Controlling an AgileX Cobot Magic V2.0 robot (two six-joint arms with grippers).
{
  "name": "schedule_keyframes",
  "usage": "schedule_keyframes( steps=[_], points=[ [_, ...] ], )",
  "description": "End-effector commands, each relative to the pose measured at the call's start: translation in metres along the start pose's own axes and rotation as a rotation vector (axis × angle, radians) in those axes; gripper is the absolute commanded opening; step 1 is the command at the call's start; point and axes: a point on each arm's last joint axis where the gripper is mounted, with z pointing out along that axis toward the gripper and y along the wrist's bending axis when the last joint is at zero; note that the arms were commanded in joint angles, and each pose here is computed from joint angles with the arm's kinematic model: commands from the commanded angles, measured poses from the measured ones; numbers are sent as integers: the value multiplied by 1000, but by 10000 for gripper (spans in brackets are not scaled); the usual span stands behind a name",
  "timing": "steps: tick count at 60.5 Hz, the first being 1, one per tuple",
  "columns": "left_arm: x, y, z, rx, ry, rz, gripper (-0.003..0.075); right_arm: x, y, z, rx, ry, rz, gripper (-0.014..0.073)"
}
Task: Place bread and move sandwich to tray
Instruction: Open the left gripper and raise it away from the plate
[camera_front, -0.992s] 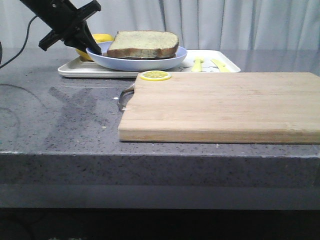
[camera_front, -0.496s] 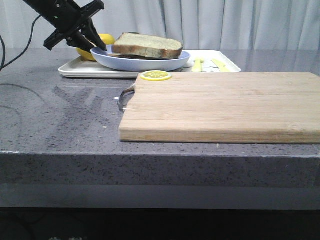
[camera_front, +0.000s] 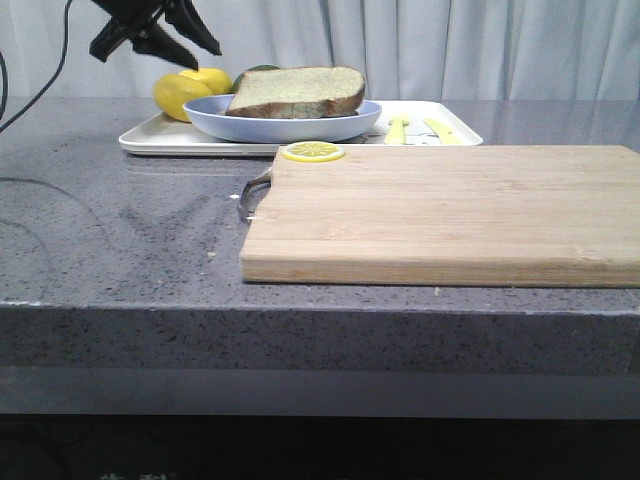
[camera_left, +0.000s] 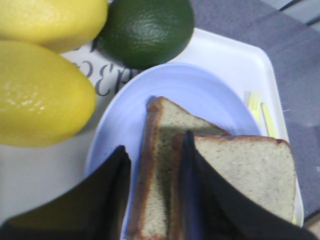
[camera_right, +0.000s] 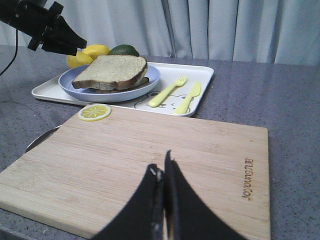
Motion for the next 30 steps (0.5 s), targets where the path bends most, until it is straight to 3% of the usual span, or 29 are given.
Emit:
schedule_keyframes(
  steps=[1, 4, 21, 30],
  points=[
    [-14, -46, -51, 105, -104, 69, 51, -17, -1, -2, 12, -115, 5, -60],
    [-15, -51, -55, 119, -114, 76, -19, -17, -1, -2, 12, -115, 5, -60],
    [-22, -89, -115, 122, -222, 170, -20, -17, 0, -2, 11, -113, 5, -60],
    [-18, -106, -132, 21, -235, 213, -20, -17, 0, -2, 11, -113, 5, -60]
  ],
)
